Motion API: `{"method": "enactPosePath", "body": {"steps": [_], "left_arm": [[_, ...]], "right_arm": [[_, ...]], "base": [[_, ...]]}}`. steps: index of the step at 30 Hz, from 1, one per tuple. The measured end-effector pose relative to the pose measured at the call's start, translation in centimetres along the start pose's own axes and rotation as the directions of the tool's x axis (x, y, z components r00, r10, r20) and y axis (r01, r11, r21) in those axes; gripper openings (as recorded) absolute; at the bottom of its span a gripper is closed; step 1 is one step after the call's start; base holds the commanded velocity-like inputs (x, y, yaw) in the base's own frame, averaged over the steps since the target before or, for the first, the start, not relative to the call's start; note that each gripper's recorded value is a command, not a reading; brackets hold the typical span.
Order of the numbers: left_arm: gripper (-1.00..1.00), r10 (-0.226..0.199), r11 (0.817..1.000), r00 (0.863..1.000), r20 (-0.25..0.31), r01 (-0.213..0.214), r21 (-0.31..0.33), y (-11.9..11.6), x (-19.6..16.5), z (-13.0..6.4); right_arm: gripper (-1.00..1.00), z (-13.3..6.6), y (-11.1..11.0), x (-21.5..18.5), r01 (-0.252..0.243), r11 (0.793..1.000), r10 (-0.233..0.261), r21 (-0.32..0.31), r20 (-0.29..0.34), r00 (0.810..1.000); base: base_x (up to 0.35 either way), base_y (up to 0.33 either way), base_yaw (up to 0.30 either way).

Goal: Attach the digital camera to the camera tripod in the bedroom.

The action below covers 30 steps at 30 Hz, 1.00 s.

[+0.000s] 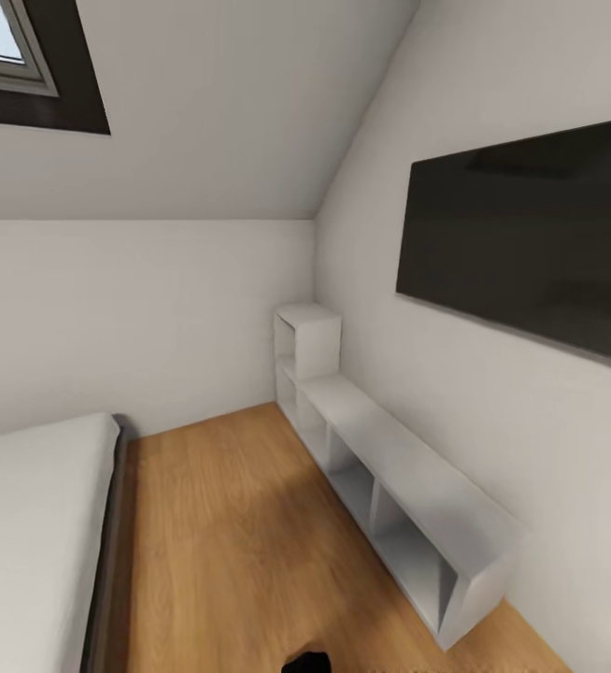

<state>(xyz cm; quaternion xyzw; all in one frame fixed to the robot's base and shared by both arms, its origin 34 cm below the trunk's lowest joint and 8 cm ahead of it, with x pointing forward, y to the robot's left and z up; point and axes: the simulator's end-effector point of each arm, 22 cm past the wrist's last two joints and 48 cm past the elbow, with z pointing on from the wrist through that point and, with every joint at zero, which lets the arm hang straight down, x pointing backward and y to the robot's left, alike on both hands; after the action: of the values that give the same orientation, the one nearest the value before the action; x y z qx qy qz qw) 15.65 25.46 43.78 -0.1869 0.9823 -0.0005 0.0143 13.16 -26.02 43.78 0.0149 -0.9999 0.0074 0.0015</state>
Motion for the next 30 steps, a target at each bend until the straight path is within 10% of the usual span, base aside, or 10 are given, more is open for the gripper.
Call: {"method": "enactPosePath", "body": {"steps": [30], "left_arm": [[1.0,0.015,1.0,1.0,-0.004,-0.015,0.005,-0.33,0.22,0.0]], "right_arm": [[1.0,0.0,0.08,0.0,0.0,1.0,0.0,-0.001,0.0,1.0]], "base": [[0.053,-0.022,-0.294]]}}
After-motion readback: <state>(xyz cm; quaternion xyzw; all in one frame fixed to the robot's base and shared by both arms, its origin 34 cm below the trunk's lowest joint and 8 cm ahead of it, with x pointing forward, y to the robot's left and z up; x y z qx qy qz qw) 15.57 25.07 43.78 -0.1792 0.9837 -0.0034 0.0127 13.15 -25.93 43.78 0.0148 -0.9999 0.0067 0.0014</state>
